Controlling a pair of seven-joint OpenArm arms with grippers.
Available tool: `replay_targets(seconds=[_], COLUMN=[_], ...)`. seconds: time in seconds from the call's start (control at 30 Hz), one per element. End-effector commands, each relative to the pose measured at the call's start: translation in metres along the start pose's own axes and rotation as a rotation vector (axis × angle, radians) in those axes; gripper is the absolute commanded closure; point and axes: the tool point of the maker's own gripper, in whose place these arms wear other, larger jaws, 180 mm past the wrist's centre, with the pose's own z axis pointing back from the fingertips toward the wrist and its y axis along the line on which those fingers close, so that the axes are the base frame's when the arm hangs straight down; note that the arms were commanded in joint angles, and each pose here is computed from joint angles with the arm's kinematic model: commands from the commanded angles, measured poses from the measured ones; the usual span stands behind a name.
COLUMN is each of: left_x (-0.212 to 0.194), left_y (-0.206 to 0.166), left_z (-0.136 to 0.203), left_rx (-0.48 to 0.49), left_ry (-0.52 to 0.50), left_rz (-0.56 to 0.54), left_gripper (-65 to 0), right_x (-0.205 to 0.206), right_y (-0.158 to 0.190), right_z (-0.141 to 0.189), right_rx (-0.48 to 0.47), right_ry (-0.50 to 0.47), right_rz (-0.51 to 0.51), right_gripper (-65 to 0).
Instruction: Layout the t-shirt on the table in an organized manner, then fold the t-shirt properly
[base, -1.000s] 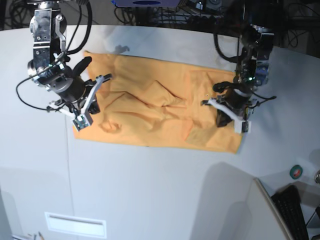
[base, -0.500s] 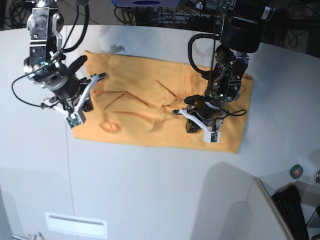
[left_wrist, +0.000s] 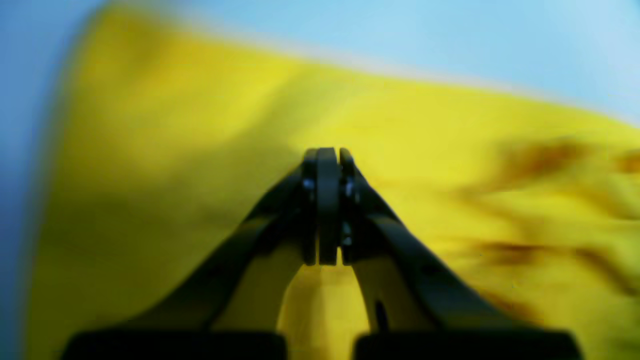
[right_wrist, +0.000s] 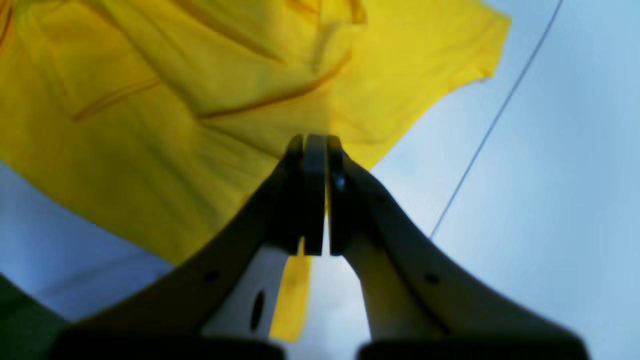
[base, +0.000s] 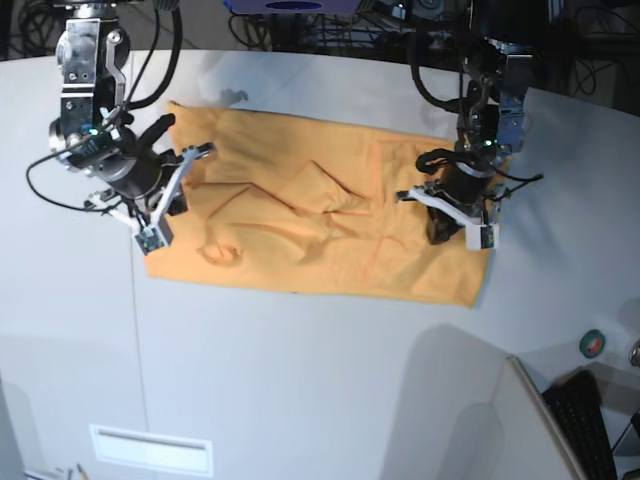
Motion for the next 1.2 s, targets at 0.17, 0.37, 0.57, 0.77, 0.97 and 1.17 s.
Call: replay_targets(seconds=[0.17, 0.37, 0.57, 0.77, 0.97, 1.17], left_x=[0.002, 0.028, 0.042, 0.052, 0.065, 0.052], left_y=[0.011, 0.01, 0.004, 0.061, 0.143, 0.174], left_z=[-0.023, -0.039, -0.024, 0.006, 0.033, 0.031], left_rx=[0.022, 0.019, 0.002, 0.117, 0.278, 0.294], left_ry=[0.007, -0.027, -0.083, -0.129, -0.143, -0.11], left_rz=[0.033, 0.035, 0.027, 0.03, 0.028, 0.1], left_gripper=[0.0, 0.0, 0.0, 0.0, 0.0, 0.0], right_x=[0.017, 0.002, -0.023, -0.036, -0.047, -0.051], right_y=[-0.038, -0.06, -0.06, -0.036, -0.02, -0.015], right_z=[0.006, -0.007, -0.023, -0.036, -0.048, -0.049], right_rx=[0.069, 0.214, 0.274, 0.322, 0.34, 0.351], right_ry=[-0.077, -0.067, -0.003, 0.067, 0.095, 0.112], right_rz=[-0.351, -0.602, -0.722, -0.712, -0.706, -0.713], right_gripper=[-27.6, -38.4, -38.7, -38.7, -38.6, -38.6])
